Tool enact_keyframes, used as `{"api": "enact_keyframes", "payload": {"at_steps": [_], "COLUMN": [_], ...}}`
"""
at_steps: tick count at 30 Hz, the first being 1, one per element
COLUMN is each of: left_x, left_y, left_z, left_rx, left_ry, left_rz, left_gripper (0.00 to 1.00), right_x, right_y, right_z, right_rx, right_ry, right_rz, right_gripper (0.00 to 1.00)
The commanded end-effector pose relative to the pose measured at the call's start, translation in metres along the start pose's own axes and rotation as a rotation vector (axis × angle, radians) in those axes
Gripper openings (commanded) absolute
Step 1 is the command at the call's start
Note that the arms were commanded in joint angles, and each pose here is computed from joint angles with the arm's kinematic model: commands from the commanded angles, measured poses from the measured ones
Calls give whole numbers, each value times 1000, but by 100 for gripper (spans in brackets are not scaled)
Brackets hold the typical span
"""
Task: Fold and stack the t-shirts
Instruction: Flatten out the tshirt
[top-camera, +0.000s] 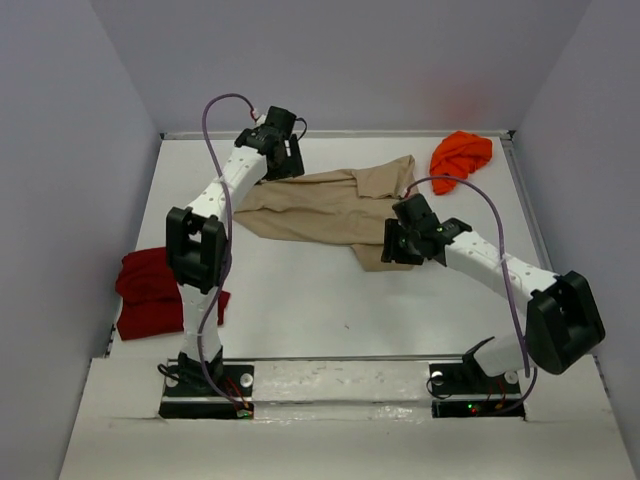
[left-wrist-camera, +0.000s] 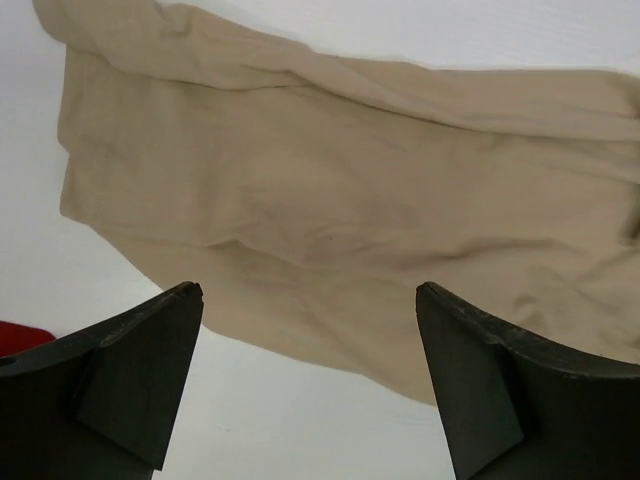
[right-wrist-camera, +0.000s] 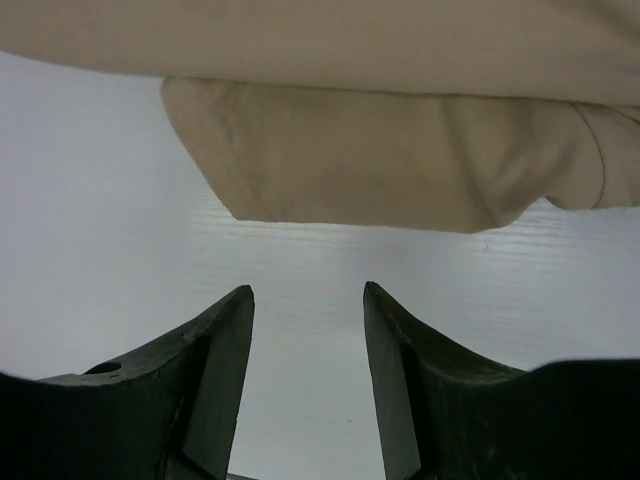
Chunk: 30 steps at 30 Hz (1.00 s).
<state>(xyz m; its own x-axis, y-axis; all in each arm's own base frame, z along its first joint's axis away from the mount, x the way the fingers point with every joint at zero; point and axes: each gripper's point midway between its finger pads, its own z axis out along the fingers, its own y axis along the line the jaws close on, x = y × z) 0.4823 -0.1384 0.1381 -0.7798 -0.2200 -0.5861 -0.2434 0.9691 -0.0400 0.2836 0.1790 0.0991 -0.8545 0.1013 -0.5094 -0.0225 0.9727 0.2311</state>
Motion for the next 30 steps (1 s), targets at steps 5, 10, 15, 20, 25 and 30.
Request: {"api": "enact_keyframes", "payload": {"at_steps": [5, 10, 15, 20, 25, 30], "left_x": [-24, -13, 2, 10, 10, 14], "left_y": [-5, -26, -42, -53, -59, -61], "left_z": [-49, -67, -73, -81, -101, -108], "left_rx": [119, 297, 416, 475, 494, 494], "left_ry": [-94, -95, -69, -34, -68, -77], "left_rz": [-19, -9, -11, 7, 22, 39], "left_gripper": [99, 99, 99, 99, 99, 99], "right_x": [31, 24, 13, 6, -2, -11], "right_y": [-11, -4, -28, -47, -58, -56], "right_z": [18, 4, 5, 19, 42, 56], "right_rx": [-92, -207, -274, -222, -130, -134], "right_ry": [-34, -117, -180, -172, -114, -114], "right_rz": [187, 241, 341, 388, 399, 376], "right_gripper": [57, 60, 62, 62, 62, 61]}}
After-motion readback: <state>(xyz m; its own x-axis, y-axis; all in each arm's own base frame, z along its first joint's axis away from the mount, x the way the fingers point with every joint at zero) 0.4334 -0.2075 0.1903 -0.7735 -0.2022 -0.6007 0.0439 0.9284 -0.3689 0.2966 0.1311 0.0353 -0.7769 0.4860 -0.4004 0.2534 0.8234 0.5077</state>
